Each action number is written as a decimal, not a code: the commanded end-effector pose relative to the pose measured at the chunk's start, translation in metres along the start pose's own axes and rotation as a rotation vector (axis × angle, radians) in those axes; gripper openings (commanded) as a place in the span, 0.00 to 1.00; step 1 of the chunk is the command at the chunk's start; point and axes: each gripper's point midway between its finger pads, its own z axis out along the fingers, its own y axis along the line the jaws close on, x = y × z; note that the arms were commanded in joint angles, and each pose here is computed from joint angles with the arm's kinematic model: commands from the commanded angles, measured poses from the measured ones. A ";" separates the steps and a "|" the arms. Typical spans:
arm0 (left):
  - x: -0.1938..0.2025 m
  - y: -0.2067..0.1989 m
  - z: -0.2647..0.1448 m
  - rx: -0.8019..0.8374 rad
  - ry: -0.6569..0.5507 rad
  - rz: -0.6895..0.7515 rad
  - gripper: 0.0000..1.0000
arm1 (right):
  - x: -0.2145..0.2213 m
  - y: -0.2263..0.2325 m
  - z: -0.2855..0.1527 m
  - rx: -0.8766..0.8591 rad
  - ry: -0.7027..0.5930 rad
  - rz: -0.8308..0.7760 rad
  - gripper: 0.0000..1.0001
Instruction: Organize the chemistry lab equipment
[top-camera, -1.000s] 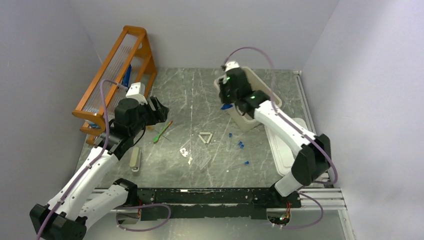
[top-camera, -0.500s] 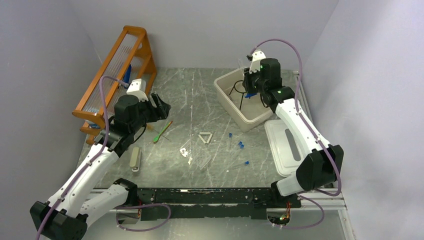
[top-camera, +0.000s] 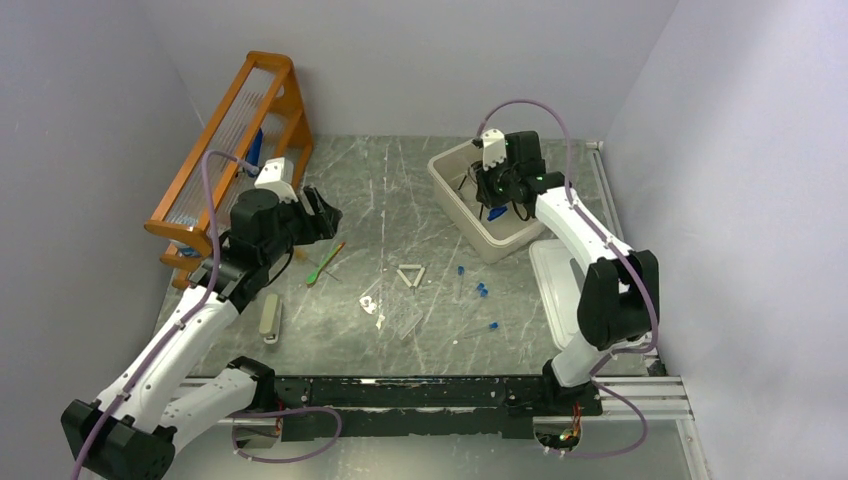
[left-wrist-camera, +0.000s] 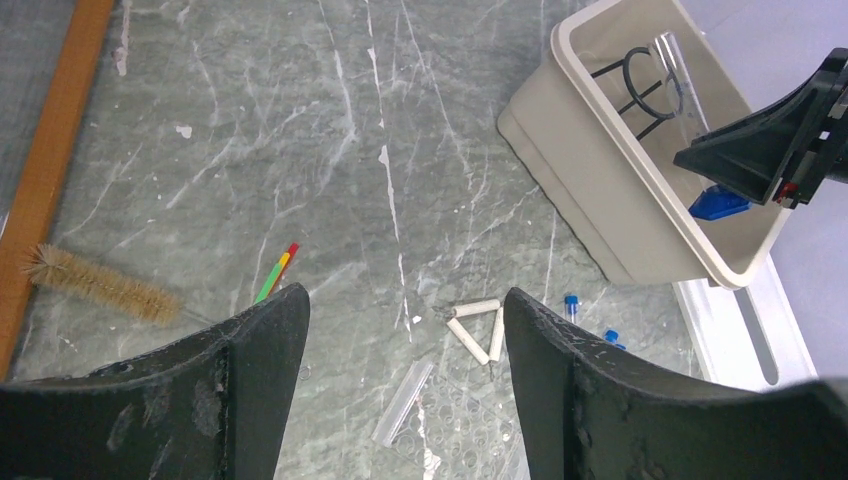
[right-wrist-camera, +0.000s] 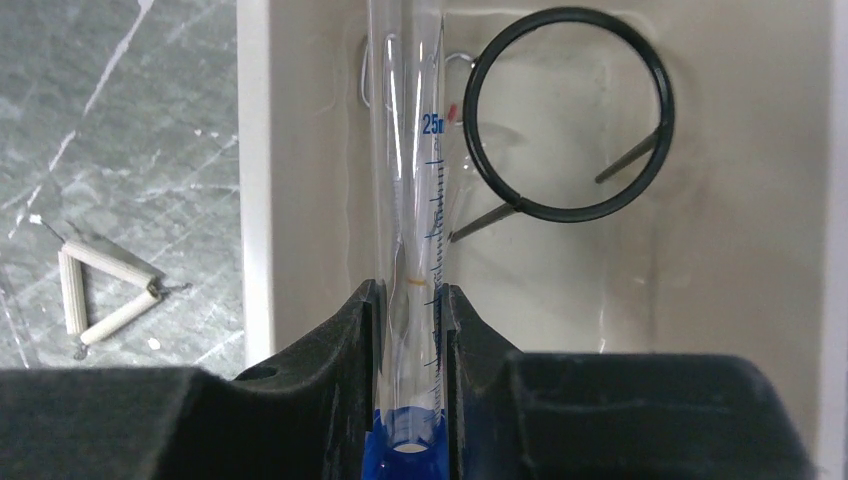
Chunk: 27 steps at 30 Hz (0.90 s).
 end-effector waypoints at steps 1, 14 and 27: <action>-0.007 -0.005 0.001 0.013 -0.011 0.015 0.75 | 0.022 0.003 0.012 -0.052 0.062 -0.035 0.14; -0.008 -0.003 0.004 -0.007 -0.004 0.016 0.74 | 0.075 0.004 0.046 -0.097 0.229 -0.040 0.19; -0.005 -0.002 0.004 -0.011 0.014 0.034 0.75 | 0.068 0.007 0.040 -0.101 0.224 -0.009 0.38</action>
